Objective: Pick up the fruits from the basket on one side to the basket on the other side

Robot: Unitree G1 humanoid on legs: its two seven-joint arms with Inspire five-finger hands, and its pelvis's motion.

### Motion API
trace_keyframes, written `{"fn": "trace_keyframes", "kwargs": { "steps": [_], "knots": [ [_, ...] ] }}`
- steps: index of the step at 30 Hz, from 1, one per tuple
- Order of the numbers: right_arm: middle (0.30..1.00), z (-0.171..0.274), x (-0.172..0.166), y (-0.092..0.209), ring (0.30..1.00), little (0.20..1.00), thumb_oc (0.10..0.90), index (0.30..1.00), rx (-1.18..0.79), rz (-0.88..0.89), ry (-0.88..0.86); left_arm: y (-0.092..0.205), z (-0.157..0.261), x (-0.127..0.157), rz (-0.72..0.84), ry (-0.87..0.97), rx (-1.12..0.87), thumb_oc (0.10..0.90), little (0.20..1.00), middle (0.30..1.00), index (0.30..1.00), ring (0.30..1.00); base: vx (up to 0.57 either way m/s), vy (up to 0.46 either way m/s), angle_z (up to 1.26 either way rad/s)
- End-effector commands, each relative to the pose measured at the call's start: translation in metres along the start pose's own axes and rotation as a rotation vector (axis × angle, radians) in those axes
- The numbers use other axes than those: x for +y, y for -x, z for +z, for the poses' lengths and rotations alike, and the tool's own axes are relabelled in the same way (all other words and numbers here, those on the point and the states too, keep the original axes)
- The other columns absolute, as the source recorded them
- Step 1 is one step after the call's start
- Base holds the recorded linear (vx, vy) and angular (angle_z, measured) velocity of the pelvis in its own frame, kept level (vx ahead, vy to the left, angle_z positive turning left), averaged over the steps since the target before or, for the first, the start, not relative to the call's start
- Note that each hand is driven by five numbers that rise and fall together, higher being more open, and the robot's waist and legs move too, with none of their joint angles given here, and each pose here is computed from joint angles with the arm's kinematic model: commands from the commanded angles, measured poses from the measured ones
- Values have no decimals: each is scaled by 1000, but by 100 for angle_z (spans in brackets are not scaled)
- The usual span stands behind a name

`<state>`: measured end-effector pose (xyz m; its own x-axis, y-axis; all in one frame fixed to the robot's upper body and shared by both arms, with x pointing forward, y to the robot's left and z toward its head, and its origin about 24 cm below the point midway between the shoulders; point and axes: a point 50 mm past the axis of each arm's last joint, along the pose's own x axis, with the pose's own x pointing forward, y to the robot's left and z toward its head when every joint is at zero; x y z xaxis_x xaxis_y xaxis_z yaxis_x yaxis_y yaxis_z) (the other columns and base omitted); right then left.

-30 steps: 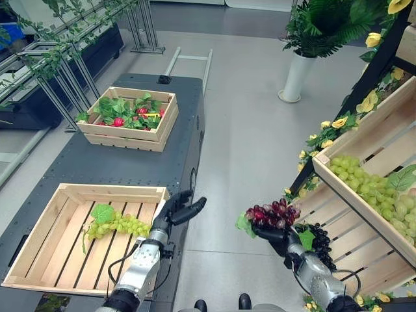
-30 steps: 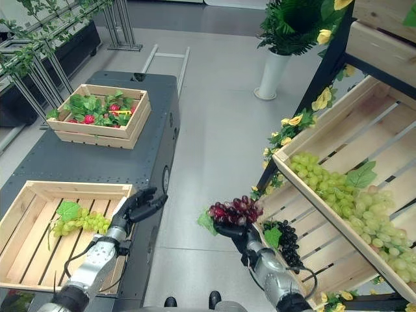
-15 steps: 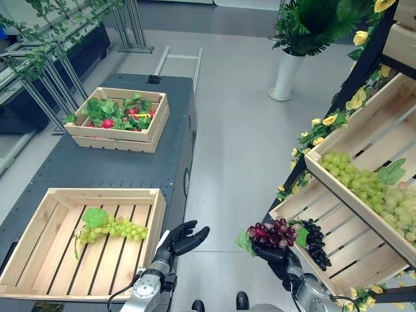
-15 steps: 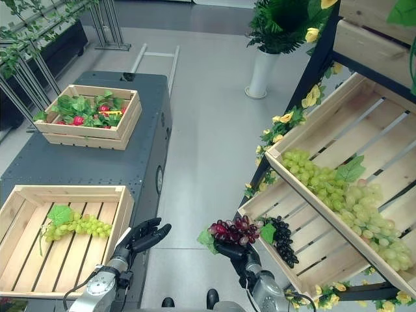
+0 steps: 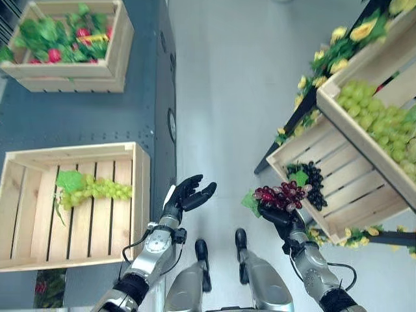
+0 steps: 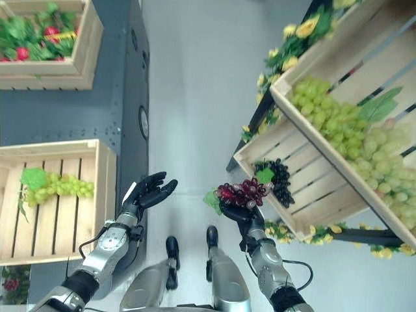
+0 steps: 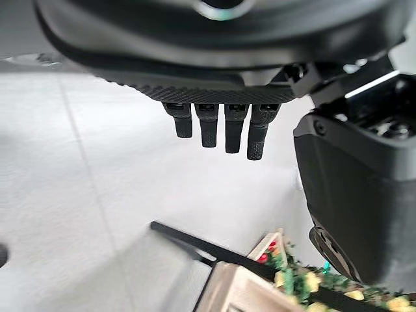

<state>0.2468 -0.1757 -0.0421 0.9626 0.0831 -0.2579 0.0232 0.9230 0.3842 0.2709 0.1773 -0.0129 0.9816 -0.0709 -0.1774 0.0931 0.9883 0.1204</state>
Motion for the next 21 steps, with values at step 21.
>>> {"fn": "trace_keyframes", "kwargs": {
  "steps": [21],
  "knots": [
    [300,194,-26,-4,300,300,400,300,-690,-189,126,-17,76,-17,-124,-34,-319,800,900,900,900,900,-38,-24,3]
  ]
}}
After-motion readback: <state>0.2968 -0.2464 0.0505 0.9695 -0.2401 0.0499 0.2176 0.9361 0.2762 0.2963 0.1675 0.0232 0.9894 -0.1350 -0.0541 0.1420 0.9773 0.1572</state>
